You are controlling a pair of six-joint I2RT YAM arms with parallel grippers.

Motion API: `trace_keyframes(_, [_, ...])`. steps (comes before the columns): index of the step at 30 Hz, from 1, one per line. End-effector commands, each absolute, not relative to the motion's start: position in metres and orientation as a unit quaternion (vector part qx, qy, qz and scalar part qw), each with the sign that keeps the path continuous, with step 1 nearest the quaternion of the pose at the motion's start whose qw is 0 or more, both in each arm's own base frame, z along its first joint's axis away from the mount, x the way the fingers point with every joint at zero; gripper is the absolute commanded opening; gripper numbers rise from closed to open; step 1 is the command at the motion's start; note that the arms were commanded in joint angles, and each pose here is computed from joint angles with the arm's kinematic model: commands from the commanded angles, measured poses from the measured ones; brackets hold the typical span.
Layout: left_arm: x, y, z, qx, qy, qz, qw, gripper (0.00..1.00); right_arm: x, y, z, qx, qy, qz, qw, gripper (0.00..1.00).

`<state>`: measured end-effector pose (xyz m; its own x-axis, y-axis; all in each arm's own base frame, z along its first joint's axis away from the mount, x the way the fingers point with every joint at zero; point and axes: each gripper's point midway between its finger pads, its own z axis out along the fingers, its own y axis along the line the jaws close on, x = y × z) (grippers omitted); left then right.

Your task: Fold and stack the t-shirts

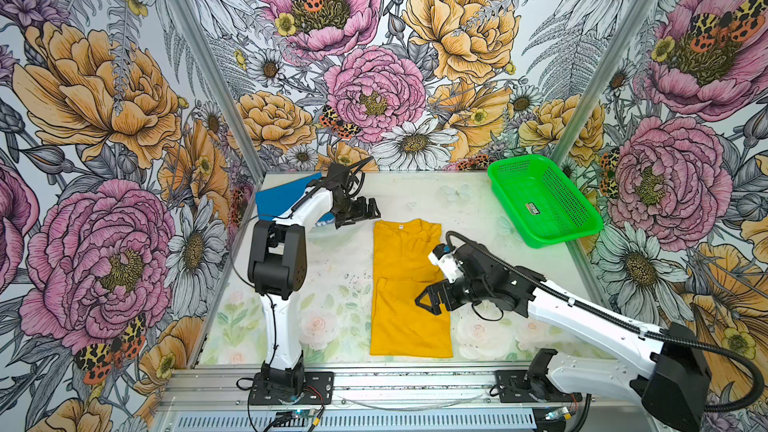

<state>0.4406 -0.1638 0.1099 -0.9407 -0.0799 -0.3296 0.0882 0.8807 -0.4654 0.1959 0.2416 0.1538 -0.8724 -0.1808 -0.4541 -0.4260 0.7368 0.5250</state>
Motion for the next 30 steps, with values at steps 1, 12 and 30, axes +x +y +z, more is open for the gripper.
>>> trace_keyframes(1, [0.415, -0.163, 0.119, -0.047, 0.942, -0.252, 0.218, 0.99, 0.203, 0.201, 0.15, -0.094, 0.936, 0.287, 0.181, 0.99])
trace_keyframes(12, [0.221, -0.203, 0.07, 0.02, 0.95, -0.271, 0.15, 0.99, 0.18, 0.171, 0.096, -0.052, 0.964, 0.245, 0.09, 0.97])
trace_keyframes(30, [0.095, -0.197, 0.025, 0.044, 0.961, -0.267, 0.063, 0.6, 0.078, 0.202, 0.038, -0.147, 0.963, 0.223, -0.02, 0.65])
